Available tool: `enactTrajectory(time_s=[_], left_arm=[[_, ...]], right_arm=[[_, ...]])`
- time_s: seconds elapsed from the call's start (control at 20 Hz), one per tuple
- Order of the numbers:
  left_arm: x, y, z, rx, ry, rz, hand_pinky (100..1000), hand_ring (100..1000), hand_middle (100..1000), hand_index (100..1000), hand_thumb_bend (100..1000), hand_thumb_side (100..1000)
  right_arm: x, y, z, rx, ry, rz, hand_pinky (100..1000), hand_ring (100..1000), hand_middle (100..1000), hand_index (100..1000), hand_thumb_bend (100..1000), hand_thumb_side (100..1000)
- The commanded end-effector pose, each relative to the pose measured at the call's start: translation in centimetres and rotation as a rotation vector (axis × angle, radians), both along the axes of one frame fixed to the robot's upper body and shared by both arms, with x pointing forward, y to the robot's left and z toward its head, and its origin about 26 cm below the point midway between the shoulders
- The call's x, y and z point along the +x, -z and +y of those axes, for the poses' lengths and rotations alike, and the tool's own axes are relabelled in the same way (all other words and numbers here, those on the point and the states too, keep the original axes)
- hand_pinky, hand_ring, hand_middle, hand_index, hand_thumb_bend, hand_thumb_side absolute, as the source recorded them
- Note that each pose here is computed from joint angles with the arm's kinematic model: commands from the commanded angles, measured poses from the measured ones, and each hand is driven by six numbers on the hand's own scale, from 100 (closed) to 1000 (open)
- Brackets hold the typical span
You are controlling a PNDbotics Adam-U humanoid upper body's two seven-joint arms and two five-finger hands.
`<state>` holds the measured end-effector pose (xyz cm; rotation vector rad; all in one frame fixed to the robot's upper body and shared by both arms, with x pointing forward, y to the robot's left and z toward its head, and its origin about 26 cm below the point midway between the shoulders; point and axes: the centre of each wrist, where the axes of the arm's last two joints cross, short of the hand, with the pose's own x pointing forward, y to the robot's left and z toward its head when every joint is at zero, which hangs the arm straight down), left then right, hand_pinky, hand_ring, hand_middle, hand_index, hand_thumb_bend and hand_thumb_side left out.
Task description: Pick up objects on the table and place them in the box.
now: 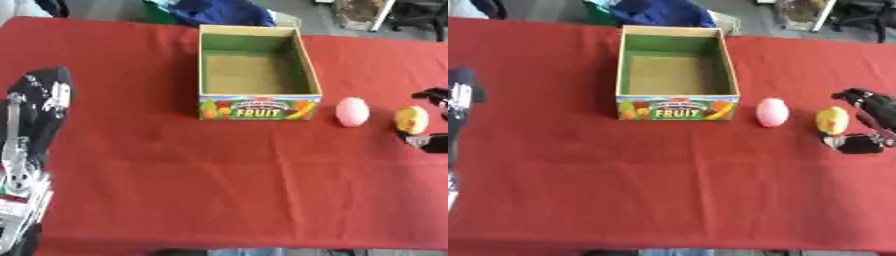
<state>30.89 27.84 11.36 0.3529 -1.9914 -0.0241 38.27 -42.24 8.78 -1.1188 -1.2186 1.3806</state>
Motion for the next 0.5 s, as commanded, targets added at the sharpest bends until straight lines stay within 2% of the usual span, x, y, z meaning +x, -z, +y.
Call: enactTrajectory(time_s=[0.05,0.25,0.35,0.4,0.5], left_arm=[[0.0,-0.8,0.3,0.018,0.001,-0.021,623,585,547,670,271,535],[0.0,-0.8,0.3,0.017,0.002,-0.021,623,585,547,670,271,536],[0.0,-0.8,0.3,0.018,0.002,-0.021,623,585,547,670,271,535],[0.1,-0.8,0.3,0.018,0.002,-0.022,623,585,547,670,271,535],[0.1,-0.8,0.3,0.018,0.002,-0.023,623,585,547,670,271,535]], right_arm=[[0.0,-1.2,-2.1,-0.014,0.073,-0.017,829,802,830,924,300,484],[0.1,-0.7,-2.5,-0.014,0.097,-0.01,827,799,824,915,290,487],[0.1,-0.6,-2.4,-0.018,0.095,-0.005,827,799,820,910,329,478],[0.2,-0.5,-2.4,-0.019,0.094,-0.002,826,798,820,909,285,489],[0.2,-0.2,-2.3,-0.021,0.093,0.005,825,797,816,907,280,488]])
